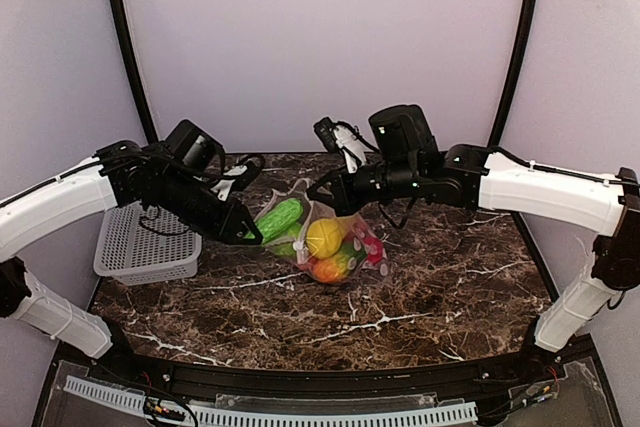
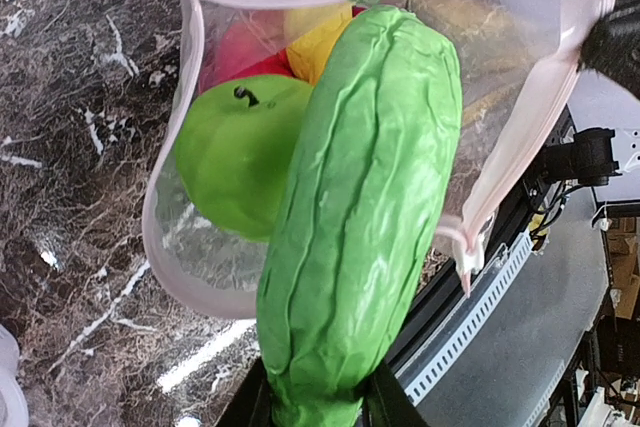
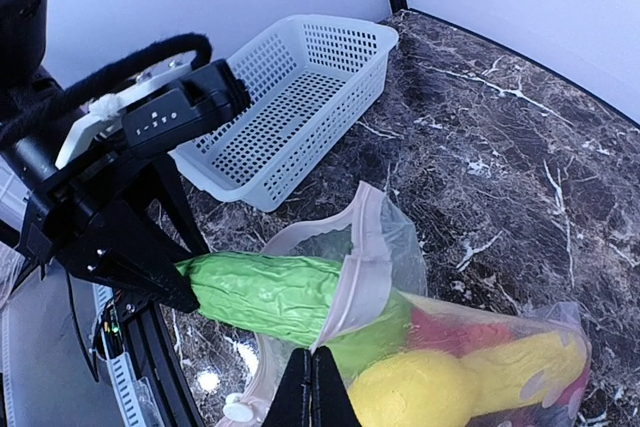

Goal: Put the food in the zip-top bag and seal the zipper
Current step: Place the fake vegetable in the zipper food storage bag.

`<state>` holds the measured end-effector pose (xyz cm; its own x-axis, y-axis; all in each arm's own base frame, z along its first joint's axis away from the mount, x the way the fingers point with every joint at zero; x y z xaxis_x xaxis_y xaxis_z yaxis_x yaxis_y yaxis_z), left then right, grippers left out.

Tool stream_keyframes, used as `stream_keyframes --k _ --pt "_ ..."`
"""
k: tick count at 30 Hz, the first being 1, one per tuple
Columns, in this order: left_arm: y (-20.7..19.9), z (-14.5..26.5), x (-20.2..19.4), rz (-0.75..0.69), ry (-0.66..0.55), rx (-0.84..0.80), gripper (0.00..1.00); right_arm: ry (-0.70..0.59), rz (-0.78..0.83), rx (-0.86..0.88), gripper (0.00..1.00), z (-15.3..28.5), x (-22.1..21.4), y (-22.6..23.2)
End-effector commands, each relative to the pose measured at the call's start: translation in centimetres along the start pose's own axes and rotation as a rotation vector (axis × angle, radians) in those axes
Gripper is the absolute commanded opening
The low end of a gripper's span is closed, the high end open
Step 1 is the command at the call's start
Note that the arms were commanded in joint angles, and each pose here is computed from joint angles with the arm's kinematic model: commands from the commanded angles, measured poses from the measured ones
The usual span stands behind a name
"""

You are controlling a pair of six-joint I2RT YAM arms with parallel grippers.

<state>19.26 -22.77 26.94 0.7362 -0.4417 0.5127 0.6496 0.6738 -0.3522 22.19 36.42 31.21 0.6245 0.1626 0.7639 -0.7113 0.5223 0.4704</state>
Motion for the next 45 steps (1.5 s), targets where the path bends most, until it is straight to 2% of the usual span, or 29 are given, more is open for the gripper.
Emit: stream_keyframes --k 1,12,17,25,28,33,38,45 --pt "-0.4 -0.1 1.3 -0.07 0.03 -0.009 0.13 0.002 0.06 0.07 0.0 0.3 0.3 1.2" --pt "-1.1 -1.9 5.1 -0.167 0.05 -0.044 0.14 0.053 0.116 0.097 0.0 -0.6 -0.7 2.4" --pt "-1.0 -2.4 5.5 -0.198 0.112 -0.038 0.17 -0.01 0.068 -0.052 0.0 -0.2 0.1 1.0" --pt "-0.6 -0.9 3.1 -0.204 0.16 -0.004 0.17 -0.127 -0.069 -0.207 0.0 2.0 1.4 -2.2" --pt "-0.5 -0.2 1.9 -0.204 0.165 0.008 0.17 -0.137 -0.063 -0.175 0.0 2.2 1.7 -2.3" --pt "-0.5 -0.1 2.2 -0.215 0.145 0.015 0.17 -0.054 -0.004 -0.015 0.0 0.8 1.2 -0.7" --pt "-0.8 -0.6 4.4 -0.284 0.122 0.007 0.18 -0.009 0.072 0.077 0.0 0.2 0.5 1.2" --pt "-1.0 -2.4 7.6 -0.349 0.133 -0.006 0.18 0.009 0.102 0.114 0.0 0.3 -0.1 2.3"
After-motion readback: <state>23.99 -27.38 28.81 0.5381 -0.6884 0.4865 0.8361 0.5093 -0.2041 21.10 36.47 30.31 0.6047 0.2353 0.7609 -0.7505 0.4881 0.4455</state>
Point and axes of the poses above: each gripper's point midway between its finger pads, its own z axis back along the fingers, its own y axis along the line the jaws close on, x = y × z, the point moved 7 cm from there along z, back along the fingers, and after that the axes turned 11 degrees about -z, right-handed, at the moved point
